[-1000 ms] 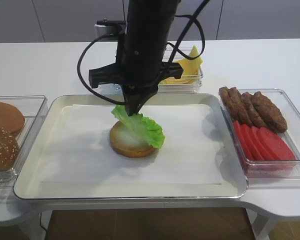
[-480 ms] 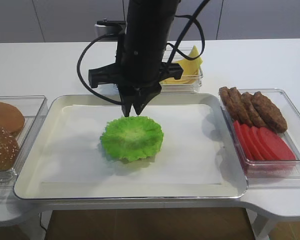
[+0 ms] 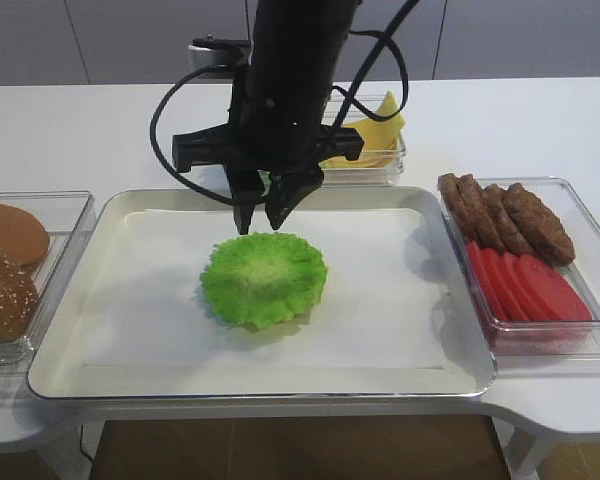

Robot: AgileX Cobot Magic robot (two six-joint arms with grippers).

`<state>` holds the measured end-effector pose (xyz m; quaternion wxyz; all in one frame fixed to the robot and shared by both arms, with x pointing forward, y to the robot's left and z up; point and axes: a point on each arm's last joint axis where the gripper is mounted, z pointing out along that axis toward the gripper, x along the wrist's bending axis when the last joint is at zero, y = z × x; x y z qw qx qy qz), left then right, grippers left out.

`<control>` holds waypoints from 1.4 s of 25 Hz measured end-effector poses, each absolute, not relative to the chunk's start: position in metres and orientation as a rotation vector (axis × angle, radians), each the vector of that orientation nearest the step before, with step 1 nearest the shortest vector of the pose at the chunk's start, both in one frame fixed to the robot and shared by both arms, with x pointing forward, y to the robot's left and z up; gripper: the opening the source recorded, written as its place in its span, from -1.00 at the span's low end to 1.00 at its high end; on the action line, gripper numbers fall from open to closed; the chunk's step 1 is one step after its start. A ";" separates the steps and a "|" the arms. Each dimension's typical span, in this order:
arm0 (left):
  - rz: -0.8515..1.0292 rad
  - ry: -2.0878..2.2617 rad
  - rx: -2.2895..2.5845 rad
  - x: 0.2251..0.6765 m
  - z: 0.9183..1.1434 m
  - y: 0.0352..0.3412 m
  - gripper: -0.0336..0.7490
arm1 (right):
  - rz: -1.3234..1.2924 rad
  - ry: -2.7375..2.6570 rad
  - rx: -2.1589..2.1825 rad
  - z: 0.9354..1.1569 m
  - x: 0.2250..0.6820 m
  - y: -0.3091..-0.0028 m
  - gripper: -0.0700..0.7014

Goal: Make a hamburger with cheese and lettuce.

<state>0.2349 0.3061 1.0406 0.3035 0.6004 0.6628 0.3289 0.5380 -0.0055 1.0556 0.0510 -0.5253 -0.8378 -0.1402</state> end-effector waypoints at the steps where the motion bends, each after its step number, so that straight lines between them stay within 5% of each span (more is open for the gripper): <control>1: 0.871 1.756 1.591 0.235 1.041 0.306 0.09 | -0.437 -2.544 -1.597 1.058 0.537 -0.006 -0.17; 7: 0.871 1.756 1.591 0.235 1.041 0.306 0.09 | -0.554 -2.550 -1.588 1.090 0.527 -0.015 -0.09; 15: 0.871 1.756 1.591 0.235 1.041 0.306 0.09 | -0.740 -2.580 -1.583 1.141 0.507 -0.036 0.50; 27: 0.871 1.756 1.591 0.235 1.041 0.306 0.09 | -0.943 -2.735 -1.543 1.194 0.481 -0.073 0.54; 35: 0.871 1.756 1.591 0.235 1.041 0.306 0.09 | -0.953 -2.768 -1.624 1.203 0.441 -0.118 0.52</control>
